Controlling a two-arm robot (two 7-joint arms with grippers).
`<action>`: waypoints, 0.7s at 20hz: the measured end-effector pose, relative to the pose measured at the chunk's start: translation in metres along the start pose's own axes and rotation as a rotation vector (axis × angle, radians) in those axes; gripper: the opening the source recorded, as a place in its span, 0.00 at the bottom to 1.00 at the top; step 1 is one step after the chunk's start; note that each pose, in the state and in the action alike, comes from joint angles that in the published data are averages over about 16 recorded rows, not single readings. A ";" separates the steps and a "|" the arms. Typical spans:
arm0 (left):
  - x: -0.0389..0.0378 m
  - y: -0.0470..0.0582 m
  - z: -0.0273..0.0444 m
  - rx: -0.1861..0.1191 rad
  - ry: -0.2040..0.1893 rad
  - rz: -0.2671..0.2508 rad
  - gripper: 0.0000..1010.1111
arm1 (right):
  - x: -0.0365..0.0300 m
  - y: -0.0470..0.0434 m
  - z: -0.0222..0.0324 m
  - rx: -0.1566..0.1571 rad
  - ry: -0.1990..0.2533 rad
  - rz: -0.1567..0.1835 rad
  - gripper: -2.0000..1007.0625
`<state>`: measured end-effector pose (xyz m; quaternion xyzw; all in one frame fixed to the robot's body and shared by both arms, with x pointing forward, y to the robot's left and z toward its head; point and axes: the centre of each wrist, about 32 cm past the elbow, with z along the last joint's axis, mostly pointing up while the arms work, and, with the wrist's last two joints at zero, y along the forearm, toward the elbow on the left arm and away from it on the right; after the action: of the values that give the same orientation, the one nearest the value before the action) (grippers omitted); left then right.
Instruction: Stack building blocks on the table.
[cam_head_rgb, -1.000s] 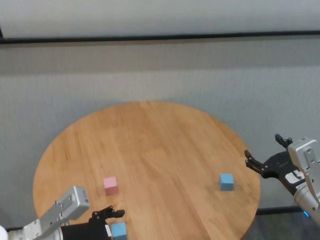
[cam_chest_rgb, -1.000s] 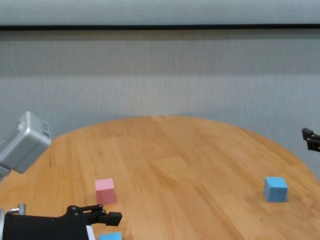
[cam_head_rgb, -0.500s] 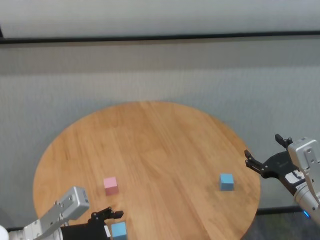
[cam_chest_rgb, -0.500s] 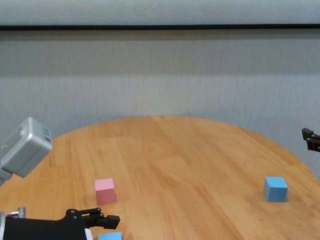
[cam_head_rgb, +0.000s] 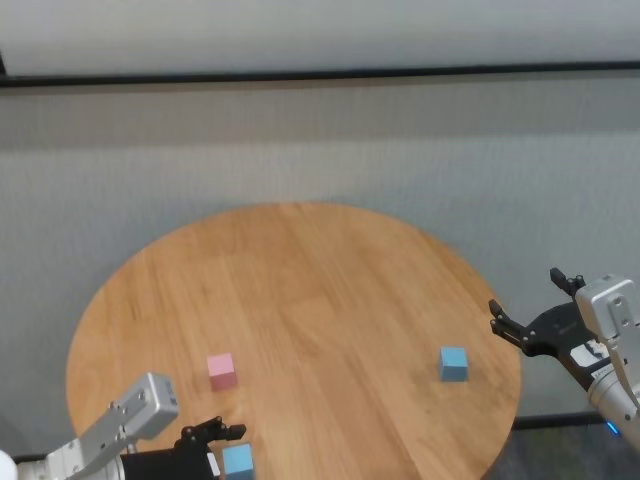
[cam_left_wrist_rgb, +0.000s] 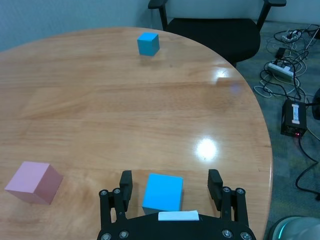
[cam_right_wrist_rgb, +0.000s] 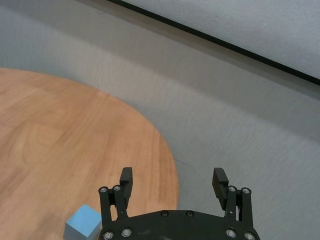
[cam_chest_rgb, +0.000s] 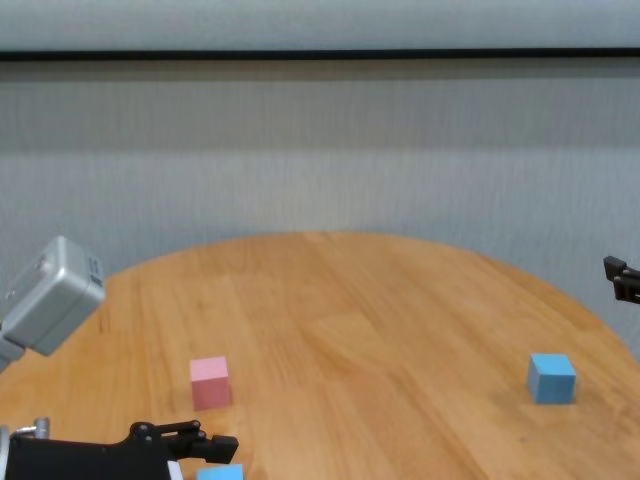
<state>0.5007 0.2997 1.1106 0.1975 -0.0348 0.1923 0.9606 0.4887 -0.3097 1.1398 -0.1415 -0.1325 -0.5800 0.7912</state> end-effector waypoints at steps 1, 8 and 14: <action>0.0000 0.000 0.0000 0.001 0.001 0.000 0.94 | 0.0000 0.0000 0.0000 0.000 0.000 0.000 1.00; -0.0007 0.001 0.0002 0.005 0.004 -0.003 0.80 | 0.0000 0.0000 0.0000 0.000 0.000 0.000 1.00; -0.0026 0.003 0.0003 0.009 0.007 0.006 0.61 | 0.0000 0.0000 0.0000 0.000 0.000 0.000 1.00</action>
<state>0.4973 0.3009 1.1115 0.2008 -0.0312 0.1958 0.9594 0.4887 -0.3097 1.1398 -0.1415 -0.1325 -0.5800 0.7912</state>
